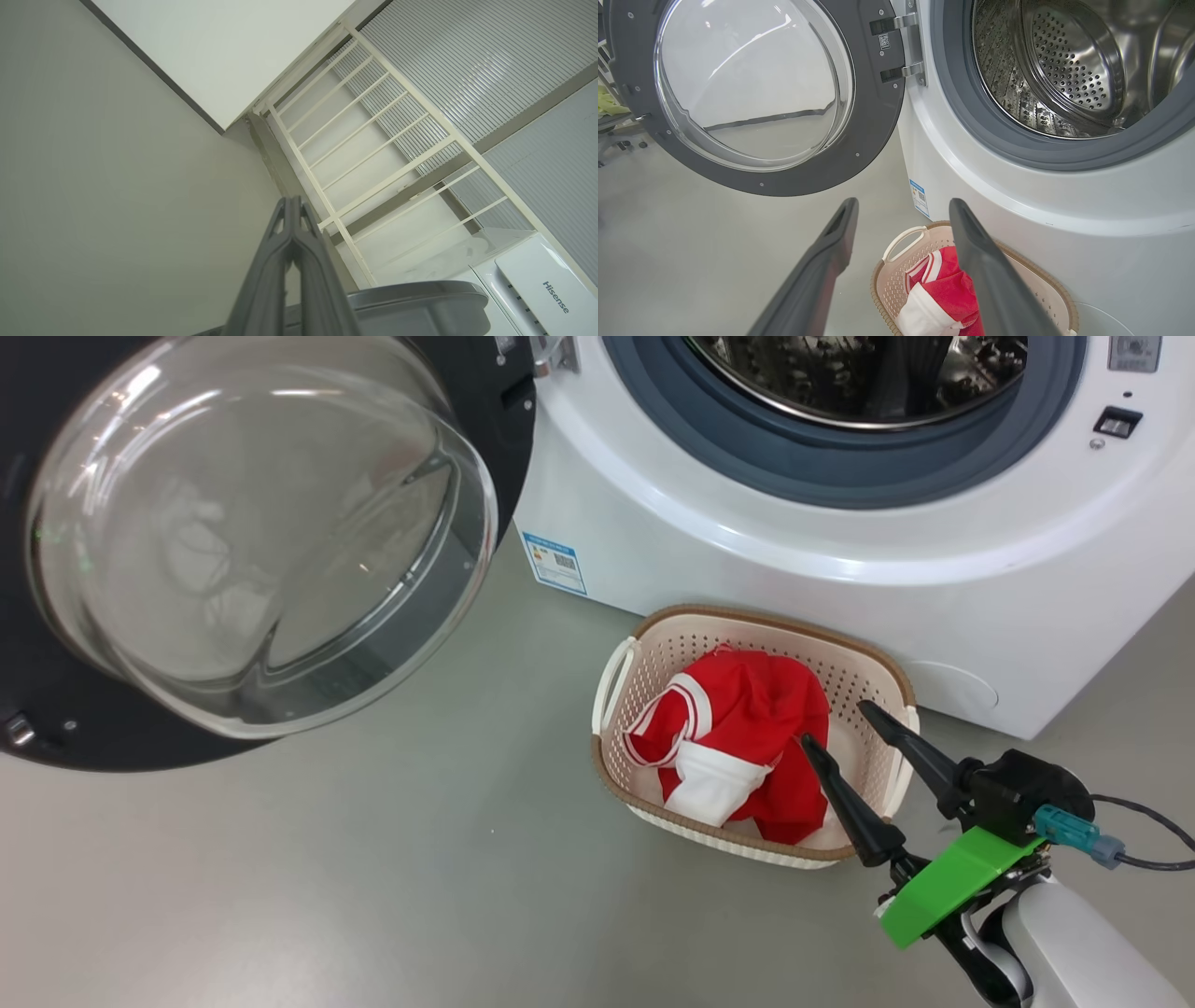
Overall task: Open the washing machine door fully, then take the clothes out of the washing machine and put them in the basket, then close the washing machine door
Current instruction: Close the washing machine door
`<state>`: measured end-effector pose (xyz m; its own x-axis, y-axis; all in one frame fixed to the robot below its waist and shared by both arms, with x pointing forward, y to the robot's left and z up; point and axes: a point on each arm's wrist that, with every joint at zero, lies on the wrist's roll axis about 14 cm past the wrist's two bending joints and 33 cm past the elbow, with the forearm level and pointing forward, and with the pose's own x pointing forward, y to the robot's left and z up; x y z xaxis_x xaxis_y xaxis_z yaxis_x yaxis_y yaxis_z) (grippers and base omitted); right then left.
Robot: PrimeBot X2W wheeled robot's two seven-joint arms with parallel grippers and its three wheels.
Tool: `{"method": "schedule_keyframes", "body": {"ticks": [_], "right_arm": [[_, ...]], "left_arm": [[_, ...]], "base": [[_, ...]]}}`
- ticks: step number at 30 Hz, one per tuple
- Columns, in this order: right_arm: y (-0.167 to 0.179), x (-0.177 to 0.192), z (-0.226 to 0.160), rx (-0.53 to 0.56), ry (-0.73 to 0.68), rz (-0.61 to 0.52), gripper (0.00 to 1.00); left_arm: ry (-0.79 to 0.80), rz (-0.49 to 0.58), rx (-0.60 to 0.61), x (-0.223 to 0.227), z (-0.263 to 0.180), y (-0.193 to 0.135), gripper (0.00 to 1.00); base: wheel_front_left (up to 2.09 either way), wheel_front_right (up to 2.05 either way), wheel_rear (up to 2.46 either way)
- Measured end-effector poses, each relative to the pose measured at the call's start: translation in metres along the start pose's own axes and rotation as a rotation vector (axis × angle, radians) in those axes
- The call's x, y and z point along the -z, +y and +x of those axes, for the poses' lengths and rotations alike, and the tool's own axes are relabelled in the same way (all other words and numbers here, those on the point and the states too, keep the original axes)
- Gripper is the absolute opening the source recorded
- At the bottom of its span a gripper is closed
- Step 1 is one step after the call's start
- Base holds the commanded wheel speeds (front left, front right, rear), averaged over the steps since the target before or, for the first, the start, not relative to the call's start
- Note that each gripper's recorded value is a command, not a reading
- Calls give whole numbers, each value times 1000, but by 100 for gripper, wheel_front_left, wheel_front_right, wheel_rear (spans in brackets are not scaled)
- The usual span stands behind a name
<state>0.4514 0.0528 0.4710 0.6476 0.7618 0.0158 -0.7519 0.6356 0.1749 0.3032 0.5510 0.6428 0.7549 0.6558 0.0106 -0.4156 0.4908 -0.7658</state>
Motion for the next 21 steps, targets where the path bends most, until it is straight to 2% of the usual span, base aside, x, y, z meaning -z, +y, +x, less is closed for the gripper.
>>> {"method": "schedule_keyframes", "body": {"ticks": [6, 12, 21], "right_arm": [[-10, 7, 0, 12, 12, 3, 100], [-17, 12, 1, 18, 19, 1, 100], [-25, 16, 3, 27, 22, 4, 100]], "left_arm": [[214, -110, -40, 35, 9, 6, 0], [395, -161, -63, 72, 8, 11, 0], [499, -180, -63, 86, 7, 11, 0]], "base": [[0, 0, 0], [0, 0, 0], [0, 0, 0]]}}
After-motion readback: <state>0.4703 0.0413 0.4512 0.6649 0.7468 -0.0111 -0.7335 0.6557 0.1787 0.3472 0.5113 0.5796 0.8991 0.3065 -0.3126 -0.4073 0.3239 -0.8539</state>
